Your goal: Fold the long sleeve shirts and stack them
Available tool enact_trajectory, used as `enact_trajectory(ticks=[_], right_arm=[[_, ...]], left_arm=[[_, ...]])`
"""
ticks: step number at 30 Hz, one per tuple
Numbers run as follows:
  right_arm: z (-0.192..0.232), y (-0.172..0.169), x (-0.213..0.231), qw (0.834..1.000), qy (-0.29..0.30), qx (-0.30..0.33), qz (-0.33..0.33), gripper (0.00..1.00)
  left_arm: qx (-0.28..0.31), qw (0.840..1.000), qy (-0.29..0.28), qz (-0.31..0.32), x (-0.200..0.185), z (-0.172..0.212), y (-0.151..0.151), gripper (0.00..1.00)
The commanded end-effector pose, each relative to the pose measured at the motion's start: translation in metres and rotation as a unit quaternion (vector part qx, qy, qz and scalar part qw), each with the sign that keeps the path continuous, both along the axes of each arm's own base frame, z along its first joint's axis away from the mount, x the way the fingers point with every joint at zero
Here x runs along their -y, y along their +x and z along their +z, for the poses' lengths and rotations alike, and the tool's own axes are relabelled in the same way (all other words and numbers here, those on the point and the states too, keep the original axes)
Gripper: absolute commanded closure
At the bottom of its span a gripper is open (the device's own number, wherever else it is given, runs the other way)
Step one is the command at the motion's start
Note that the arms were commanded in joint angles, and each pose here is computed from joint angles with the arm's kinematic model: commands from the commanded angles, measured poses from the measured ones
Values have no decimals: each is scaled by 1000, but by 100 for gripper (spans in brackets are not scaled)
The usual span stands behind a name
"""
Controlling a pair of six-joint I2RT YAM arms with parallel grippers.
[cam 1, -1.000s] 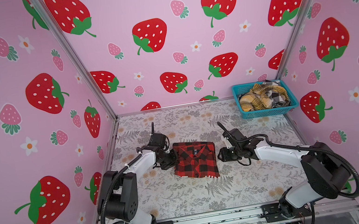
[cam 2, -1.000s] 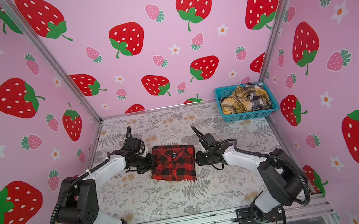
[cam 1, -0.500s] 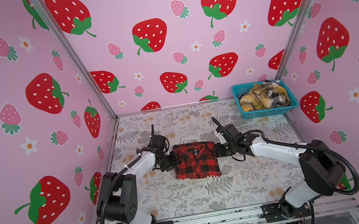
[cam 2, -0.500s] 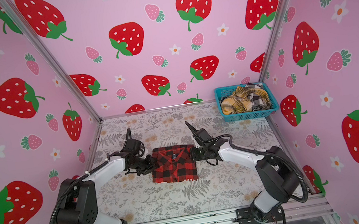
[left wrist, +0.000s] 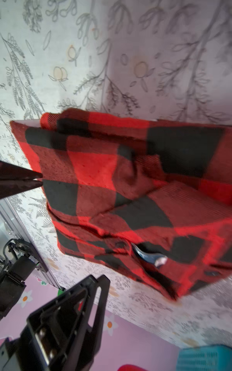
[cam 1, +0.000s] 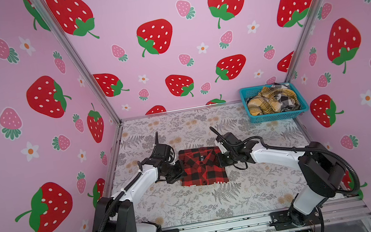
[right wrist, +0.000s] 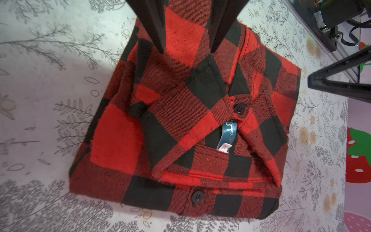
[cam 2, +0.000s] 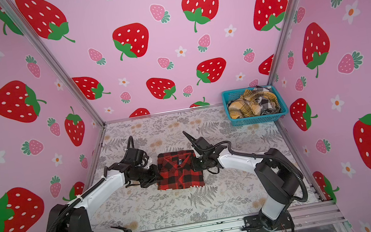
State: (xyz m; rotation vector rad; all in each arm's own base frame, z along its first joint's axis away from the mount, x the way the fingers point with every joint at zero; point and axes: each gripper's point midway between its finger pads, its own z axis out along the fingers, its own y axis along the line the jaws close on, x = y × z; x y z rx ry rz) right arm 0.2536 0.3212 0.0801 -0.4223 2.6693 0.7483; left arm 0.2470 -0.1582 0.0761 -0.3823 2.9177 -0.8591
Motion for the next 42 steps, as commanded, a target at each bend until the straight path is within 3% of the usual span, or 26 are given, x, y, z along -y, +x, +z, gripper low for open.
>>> enact_trajectory(ticks=[1,12,17,18,22,24,31,35,39,42], right_arm=[[-7,1,2,1000,-4,-4,-13,63],[-38,-4,15,999,-22,-35,-32,67],[-39,-5,14,999,-21,-36,-29,67],[-38,-5,14,999,-20,-35,-29,67],[-30,-3,13,999,-19,-28,-28,67],[-27,-2,14,999,-19,-24,-28,67],[-18,-1,19,999,-16,-15,-35,67],[-19,-1,24,999,-18,-14,-41,66],[-20,-1,30,999,-18,-15,-49,65],[-18,1,34,998,-17,-12,-54,61]], left_arm=[[-30,999,-15,10,3,-8,-11,100],[-80,997,-6,17,2,-49,-17,100],[-76,997,-14,16,4,-45,-17,100],[-66,998,-19,15,6,-37,-14,97],[6,1000,-1,6,1,9,5,61],[37,999,25,7,-11,26,14,53],[32,998,22,52,-44,17,33,56],[41,998,7,47,-40,12,38,53],[2,998,-48,48,-28,-2,35,53],[0,998,-46,51,-28,-13,35,48]])
